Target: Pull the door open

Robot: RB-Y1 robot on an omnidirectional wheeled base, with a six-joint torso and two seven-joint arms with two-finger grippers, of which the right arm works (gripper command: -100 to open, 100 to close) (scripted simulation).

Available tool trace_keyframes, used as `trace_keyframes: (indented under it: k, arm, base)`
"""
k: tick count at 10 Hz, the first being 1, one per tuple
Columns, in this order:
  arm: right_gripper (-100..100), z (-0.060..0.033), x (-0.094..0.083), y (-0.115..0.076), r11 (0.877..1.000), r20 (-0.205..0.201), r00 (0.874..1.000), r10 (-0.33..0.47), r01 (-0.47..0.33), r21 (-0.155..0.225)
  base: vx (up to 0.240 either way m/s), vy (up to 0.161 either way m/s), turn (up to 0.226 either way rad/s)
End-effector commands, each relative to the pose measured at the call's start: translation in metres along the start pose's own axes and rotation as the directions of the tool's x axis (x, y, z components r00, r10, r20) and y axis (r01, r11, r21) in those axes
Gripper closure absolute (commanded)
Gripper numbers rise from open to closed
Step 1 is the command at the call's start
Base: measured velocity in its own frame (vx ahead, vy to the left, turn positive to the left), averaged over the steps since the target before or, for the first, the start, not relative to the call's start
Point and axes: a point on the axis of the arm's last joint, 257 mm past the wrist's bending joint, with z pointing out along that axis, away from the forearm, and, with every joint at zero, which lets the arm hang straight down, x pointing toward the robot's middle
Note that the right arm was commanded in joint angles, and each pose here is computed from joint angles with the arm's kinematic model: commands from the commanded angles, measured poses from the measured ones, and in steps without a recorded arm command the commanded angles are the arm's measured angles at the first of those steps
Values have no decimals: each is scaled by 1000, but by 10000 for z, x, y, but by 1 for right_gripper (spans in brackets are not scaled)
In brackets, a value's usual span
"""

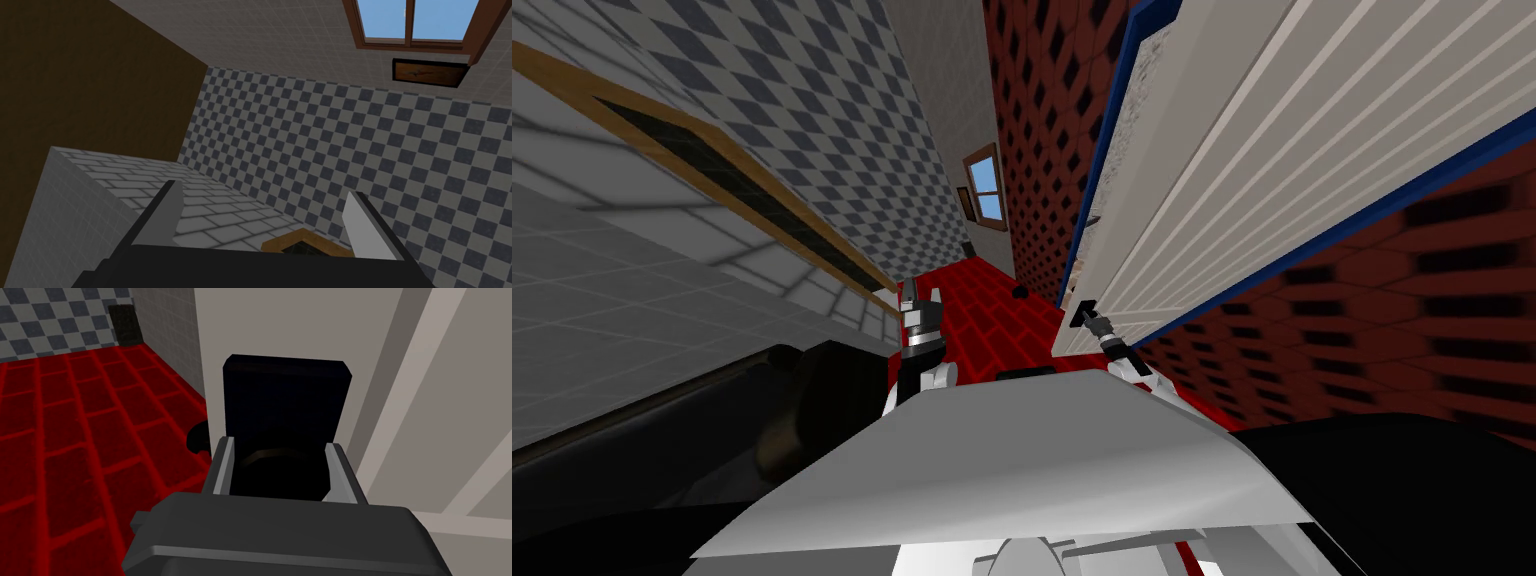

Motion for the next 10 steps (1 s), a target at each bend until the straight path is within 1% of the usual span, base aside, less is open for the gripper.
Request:
trace_keyframes:
  k: [1, 5, 7, 10]
  arm:
    - [100, -18, 14, -6, 1000, -4, 1000, 0, 0, 9]
    - [100, -88, 34, -15, 999, -9, 1000, 0, 1, 38]
    - [100, -124, 43, -21, 999, -11, 1000, 0, 1, 54]
    - [100, -166, 53, -29, 997, -13, 1000, 1, 0, 72]
  base:
    - [-164, -68, 127]
    - [-194, -58, 122]
    - [-210, -82, 124]
    - [-186, -66, 93]
